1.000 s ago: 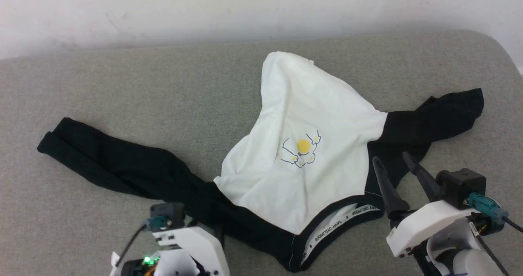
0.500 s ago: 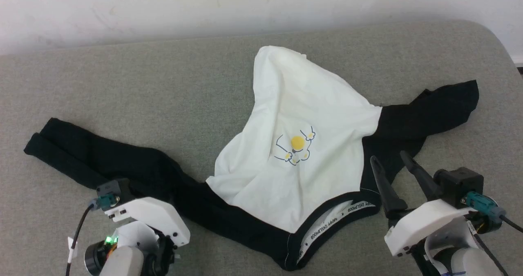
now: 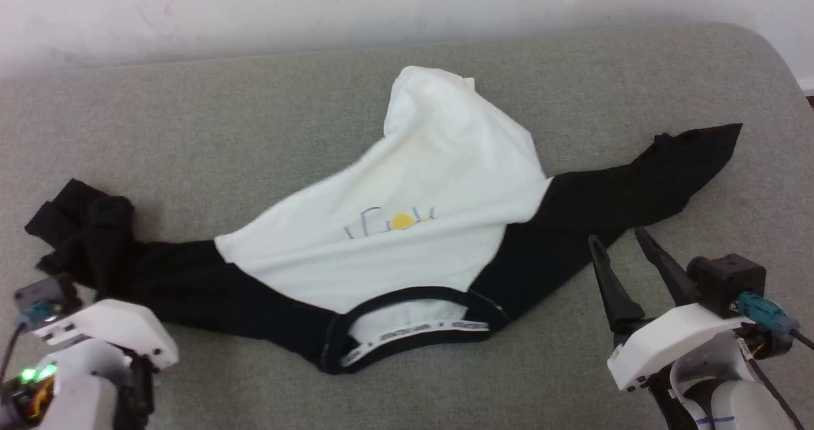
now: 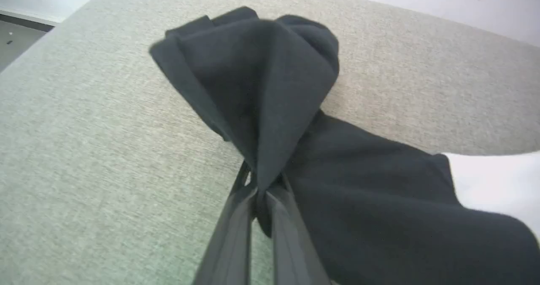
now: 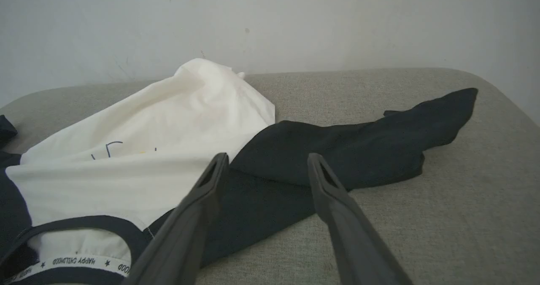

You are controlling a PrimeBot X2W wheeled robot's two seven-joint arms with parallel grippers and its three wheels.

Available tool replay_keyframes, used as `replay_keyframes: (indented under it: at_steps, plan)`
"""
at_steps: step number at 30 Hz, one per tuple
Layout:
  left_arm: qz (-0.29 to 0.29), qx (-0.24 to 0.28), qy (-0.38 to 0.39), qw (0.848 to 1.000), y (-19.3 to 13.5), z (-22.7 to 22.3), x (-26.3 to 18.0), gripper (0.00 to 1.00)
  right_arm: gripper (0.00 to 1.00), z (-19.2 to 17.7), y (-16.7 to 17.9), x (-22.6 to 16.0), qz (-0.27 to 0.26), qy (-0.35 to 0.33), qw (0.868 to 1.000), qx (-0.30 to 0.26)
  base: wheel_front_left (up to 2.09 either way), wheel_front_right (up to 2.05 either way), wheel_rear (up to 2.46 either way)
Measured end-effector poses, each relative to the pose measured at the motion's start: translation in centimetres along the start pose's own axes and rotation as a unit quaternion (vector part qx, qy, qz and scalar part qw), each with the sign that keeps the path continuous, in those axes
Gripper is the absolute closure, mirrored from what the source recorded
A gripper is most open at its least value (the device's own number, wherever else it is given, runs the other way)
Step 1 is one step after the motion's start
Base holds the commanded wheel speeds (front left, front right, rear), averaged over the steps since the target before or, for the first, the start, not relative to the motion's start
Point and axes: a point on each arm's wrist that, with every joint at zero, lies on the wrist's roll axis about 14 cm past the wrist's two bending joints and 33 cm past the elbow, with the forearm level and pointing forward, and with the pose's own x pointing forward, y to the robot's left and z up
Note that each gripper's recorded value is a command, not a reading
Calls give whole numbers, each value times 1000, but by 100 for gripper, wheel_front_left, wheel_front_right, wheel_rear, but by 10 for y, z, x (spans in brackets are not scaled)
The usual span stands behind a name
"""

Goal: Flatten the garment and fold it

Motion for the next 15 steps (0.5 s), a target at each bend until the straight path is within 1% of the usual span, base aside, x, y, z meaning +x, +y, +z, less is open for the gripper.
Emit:
replay_keyframes:
  at_steps: [2, 3, 4, 7, 12, 15]
  plan:
    - [17, 1, -13, 1000, 11, 7, 1, 100, 0, 0, -1, 0, -2, 1, 1000, 0, 0, 0, 0]
    - [19, 1, -16, 1000, 12, 8, 1, 52, 0, 0, -1, 0, -2, 1, 1000, 0, 0, 0, 0]
    - [19, -1, -16, 1000, 12, 8, 1, 0, 0, 0, -1, 0, -2, 1, 1000, -1, 0, 0, 0]
    - [17, -6, -28, 999, 10, 11, -3, 0, 0, 1, -1, 0, -1, 1, 1000, -5, 0, 0, 0]
    - [0, -47, -80, 996, -7, 19, -19, 0, 0, 1, 1, 0, 1, 2, 1000, -5, 0, 0, 0]
    - [-15, -63, -94, 994, -20, 15, -31, 0, 0, 2, 2, 0, 4, 1, 1000, -5, 0, 0, 0]
